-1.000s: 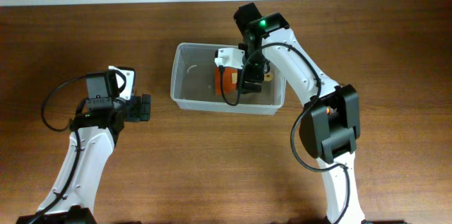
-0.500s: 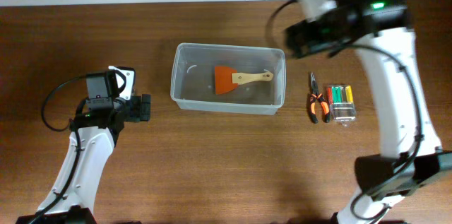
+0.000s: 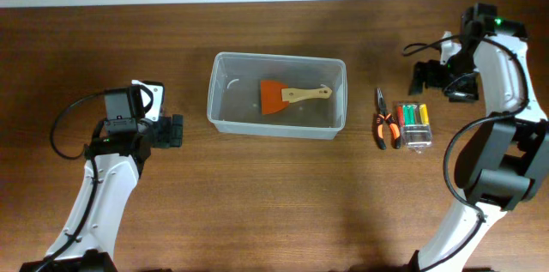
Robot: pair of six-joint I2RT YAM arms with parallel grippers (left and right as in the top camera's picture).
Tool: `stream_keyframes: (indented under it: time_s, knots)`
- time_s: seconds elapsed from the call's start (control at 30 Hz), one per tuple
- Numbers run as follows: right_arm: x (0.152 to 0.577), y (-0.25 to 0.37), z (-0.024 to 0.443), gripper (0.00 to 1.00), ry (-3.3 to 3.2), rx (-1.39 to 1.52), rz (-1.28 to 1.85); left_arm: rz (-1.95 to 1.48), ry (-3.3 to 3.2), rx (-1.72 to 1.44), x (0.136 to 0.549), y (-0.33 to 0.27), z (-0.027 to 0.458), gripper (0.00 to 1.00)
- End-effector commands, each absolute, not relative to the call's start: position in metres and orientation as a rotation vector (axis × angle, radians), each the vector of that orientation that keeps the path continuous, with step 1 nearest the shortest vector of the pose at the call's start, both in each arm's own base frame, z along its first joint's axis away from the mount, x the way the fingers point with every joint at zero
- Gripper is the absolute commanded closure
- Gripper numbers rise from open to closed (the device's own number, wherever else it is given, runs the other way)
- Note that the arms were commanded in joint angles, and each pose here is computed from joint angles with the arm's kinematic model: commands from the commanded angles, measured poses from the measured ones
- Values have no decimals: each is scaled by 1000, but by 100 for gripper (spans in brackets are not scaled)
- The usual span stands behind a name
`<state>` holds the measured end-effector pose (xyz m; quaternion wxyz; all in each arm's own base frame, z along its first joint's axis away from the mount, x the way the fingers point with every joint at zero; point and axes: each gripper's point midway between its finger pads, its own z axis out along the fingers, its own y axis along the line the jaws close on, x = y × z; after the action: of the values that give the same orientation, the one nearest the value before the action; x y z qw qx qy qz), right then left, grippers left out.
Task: Pack container
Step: 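Move the right gripper to the clear screwdriver case and grasp it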
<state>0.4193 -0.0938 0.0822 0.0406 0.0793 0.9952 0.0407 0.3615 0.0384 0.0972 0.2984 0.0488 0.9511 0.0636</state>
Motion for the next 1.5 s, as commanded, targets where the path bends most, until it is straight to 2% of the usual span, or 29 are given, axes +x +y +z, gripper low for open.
stream_keyframes:
  time_s: [0.0, 0.3, 0.5, 0.7, 1.03, 1.1, 1.23, 1.4, 1.47]
  knots:
    - [415, -91, 59, 2, 3093, 99, 84, 187, 2517, 145, 366, 41, 101, 1]
    - [387, -90, 5, 2, 3161, 106, 55, 187, 2517, 145, 366, 41, 101, 1]
    - [377, -88, -11, 2, 3177, 107, 60, 187, 2517, 144, 365, 41, 101, 1]
    - [362, -84, -21, 19, 3215, 153, 76, 187, 2517, 145, 366, 41, 101, 1]
    - [360, -83, -21, 26, 3218, 239, 77, 187, 2517, 144, 365, 41, 101, 1]
    - [363, -84, -19, 26, 3212, 238, 76, 187, 2517, 145, 366, 41, 101, 1]
    - [378, -86, 1, 39, 3176, 235, 79, 187, 2517, 144, 365, 41, 101, 1]
    - [403, -81, 49, 50, 3105, 206, 105, 186, 2517, 145, 366, 41, 101, 1]
    - [415, -70, 72, 51, 3070, 154, 101, 186, 2517, 145, 366, 41, 101, 1]
